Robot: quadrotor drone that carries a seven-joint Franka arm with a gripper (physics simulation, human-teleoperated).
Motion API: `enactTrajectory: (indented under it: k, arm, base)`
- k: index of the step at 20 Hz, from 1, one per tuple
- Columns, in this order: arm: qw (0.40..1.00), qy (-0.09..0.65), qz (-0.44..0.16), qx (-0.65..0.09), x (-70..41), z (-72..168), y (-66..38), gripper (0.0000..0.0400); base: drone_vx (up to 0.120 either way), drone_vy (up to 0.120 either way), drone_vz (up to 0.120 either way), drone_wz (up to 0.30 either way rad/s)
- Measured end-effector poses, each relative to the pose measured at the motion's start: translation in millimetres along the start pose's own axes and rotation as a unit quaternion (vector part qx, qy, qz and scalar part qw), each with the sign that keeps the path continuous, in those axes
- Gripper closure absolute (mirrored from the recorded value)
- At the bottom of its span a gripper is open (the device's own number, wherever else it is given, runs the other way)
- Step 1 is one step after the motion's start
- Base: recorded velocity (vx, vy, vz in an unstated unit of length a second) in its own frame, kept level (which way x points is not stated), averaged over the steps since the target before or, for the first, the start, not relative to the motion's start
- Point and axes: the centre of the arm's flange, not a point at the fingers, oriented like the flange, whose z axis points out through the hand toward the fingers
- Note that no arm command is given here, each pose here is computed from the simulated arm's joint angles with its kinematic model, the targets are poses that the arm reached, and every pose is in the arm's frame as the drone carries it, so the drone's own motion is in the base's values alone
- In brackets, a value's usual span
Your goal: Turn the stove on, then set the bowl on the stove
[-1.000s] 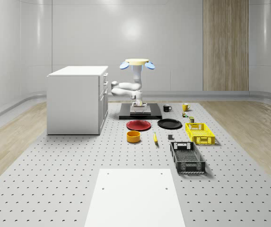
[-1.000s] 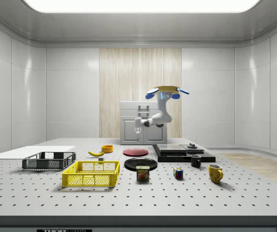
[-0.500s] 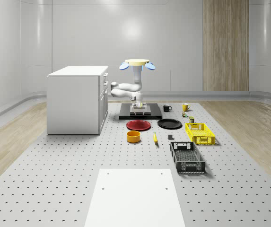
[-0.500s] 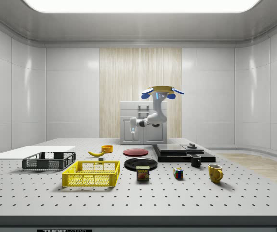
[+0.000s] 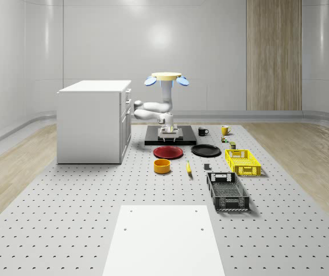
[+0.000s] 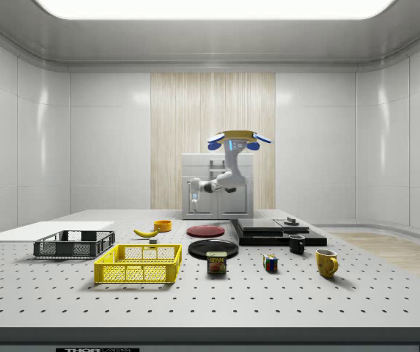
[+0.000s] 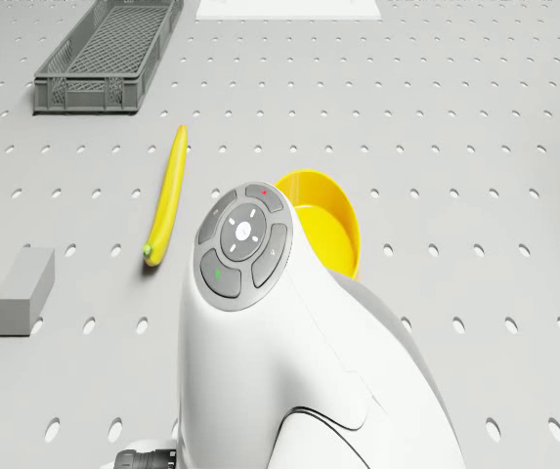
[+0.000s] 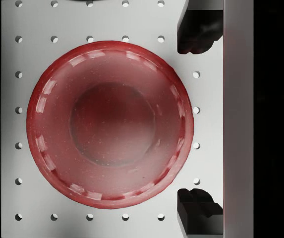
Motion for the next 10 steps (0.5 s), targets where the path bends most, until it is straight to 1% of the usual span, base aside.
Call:
enactTrajectory:
  k: [10]
  arm:
    - [1.0,0.0,0.0,0.0,0.0,0.0,0.0,0.0]
  base:
    - [0.12,0.0,0.0,0.0]
